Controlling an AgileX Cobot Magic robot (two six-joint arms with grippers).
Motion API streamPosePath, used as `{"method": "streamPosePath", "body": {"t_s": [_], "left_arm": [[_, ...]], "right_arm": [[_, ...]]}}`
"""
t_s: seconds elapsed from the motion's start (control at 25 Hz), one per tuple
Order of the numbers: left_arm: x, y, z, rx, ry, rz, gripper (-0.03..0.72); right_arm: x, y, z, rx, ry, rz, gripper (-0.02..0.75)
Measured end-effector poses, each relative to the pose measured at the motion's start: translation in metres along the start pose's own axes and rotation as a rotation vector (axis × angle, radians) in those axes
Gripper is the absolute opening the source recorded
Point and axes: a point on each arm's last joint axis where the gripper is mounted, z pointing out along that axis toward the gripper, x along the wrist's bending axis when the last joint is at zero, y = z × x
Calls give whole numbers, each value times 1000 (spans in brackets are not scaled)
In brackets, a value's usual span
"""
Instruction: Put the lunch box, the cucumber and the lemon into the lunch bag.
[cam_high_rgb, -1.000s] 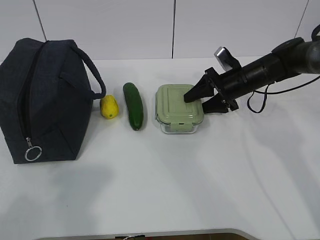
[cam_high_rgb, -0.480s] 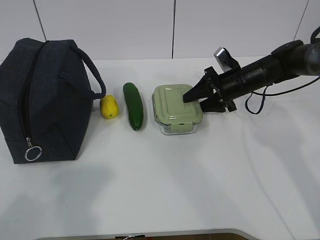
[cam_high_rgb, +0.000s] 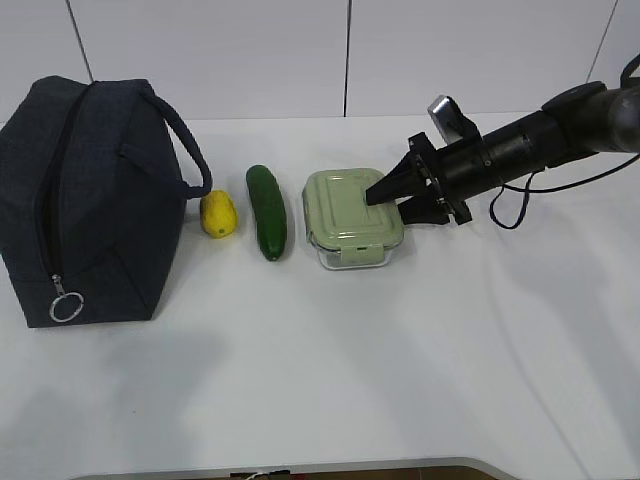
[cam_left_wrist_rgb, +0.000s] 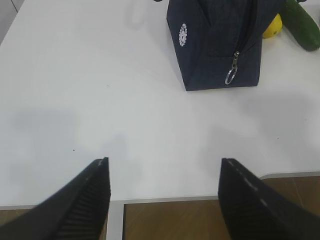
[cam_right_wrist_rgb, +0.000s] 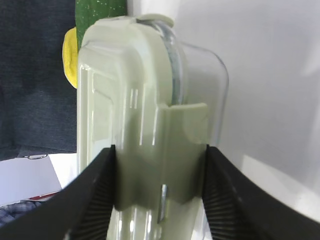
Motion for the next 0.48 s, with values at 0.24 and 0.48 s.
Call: {"method": "streamPosePath", "body": {"t_s": [0.24,0.48], "left_arm": [[0,0,0,0,0,0,494],[0,0,0,0,0,0,494]], "right_arm": [[0,0,0,0,0,2,391],[0,0,0,-1,2,11,389]]}}
